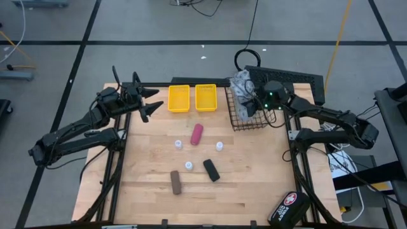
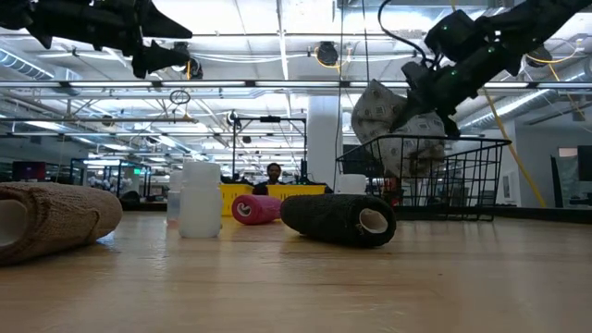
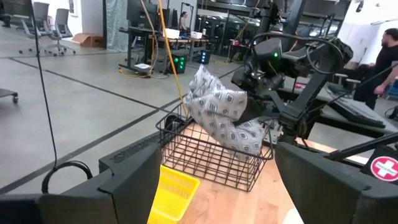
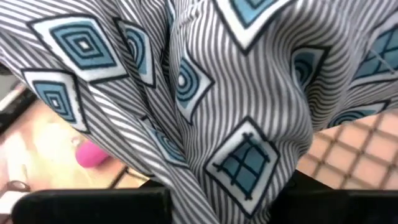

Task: Pick & Place Medicine items
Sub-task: Put the gray patient gown into the black wire basket, then put the top left pill bottle into the left yellow basket

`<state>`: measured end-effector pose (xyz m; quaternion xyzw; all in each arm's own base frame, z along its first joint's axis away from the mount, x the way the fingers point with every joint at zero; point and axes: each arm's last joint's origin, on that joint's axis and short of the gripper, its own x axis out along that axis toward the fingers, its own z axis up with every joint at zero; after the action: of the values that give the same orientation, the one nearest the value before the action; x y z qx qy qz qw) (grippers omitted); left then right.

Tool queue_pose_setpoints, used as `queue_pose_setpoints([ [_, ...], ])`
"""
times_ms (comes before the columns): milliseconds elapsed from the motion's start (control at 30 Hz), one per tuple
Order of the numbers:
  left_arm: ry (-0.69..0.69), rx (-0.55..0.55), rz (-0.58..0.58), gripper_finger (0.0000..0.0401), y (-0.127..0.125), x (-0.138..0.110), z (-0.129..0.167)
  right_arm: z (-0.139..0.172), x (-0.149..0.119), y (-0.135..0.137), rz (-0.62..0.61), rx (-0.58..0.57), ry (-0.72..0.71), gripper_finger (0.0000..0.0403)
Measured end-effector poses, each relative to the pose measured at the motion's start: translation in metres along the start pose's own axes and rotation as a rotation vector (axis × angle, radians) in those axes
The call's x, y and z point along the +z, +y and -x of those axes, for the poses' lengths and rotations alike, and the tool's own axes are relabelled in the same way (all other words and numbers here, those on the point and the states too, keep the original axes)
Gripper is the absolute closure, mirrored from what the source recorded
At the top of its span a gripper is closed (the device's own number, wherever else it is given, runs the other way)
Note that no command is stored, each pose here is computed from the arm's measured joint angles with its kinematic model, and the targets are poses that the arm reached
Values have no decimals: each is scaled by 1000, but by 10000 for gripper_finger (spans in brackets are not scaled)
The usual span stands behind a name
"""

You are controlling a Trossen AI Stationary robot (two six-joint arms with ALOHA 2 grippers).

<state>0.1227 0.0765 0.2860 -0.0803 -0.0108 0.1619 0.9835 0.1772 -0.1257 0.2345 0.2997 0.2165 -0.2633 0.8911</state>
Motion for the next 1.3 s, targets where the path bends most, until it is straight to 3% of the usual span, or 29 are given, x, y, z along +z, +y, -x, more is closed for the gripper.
queue_pose_setpoints([
  [200, 0, 0, 6, 77, 0, 0, 0, -1, -7, -8, -106, -48, 107, 317],
  [433, 1, 1, 0, 77, 0, 0, 0, -9, -9, -11, -116, -62, 134, 287],
  [800, 5, 0, 4, 77, 0, -1, 0, -17, -12, -17, -100, -183, 128, 195],
  [1033, 7, 0, 8, 77, 0, -1, 0, -17, -10, -17, -43, -190, 114, 147],
  [1300, 7, 0, 9, 77, 0, -1, 0, -14, 6, -10, 10, -120, -47, 131],
])
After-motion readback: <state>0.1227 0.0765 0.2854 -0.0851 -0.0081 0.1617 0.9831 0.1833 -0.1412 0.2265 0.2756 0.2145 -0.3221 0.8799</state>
